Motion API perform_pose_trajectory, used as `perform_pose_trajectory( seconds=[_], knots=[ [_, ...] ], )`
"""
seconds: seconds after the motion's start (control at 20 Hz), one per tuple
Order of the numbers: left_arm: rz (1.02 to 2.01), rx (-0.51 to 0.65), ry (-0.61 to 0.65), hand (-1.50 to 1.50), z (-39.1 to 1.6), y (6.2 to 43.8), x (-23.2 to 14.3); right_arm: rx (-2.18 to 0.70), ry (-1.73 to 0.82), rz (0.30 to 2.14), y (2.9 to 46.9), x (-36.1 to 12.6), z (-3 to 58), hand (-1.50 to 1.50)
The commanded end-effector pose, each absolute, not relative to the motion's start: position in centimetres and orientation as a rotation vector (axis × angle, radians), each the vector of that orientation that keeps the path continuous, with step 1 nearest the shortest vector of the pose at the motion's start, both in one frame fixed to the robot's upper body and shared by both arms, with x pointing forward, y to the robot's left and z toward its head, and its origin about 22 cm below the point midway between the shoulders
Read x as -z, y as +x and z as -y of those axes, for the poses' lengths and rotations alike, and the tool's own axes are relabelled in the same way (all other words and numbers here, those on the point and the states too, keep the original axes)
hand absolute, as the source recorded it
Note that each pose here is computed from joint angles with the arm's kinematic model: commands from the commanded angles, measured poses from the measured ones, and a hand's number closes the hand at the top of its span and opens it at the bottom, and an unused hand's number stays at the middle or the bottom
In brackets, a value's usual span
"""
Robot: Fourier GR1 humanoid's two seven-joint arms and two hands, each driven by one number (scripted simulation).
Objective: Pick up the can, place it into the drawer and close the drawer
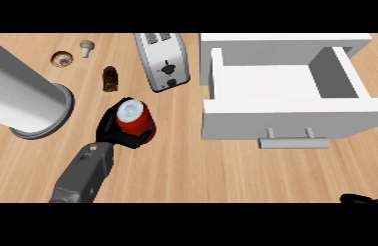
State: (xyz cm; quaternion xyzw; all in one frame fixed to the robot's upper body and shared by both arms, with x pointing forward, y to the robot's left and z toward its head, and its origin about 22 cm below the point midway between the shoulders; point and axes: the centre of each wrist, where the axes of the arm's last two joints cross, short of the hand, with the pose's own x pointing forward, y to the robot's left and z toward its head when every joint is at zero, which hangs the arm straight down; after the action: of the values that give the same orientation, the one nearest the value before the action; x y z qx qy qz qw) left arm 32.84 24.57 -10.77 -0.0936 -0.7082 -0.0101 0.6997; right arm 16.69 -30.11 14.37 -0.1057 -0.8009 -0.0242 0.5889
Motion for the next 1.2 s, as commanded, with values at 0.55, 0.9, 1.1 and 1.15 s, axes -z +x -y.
perform_pose_trajectory(
  seconds=[0.55,0.9,1.1,1.15],
  knots=[
    [1.694,0.036,-0.146,1.5,-17.3,40.1,-0.2,0.05,-0.29,1.877,17.5,-14.2,29.2,-1.5],
    [1.682,0.094,-0.183,1.5,-13.8,41.9,-5.3,0.058,-0.268,1.868,16.0,-15.2,29.7,-1.5],
    [1.725,0.102,-0.19,1.5,-12.5,42.5,-8.4,0.044,-0.285,1.869,16.9,-14.5,30.3,-1.5],
    [1.715,0.092,-0.161,1.5,-12.4,42.3,-8.1,0.04,-0.271,1.862,17.0,-14.8,30.6,-1.5]
  ],
)
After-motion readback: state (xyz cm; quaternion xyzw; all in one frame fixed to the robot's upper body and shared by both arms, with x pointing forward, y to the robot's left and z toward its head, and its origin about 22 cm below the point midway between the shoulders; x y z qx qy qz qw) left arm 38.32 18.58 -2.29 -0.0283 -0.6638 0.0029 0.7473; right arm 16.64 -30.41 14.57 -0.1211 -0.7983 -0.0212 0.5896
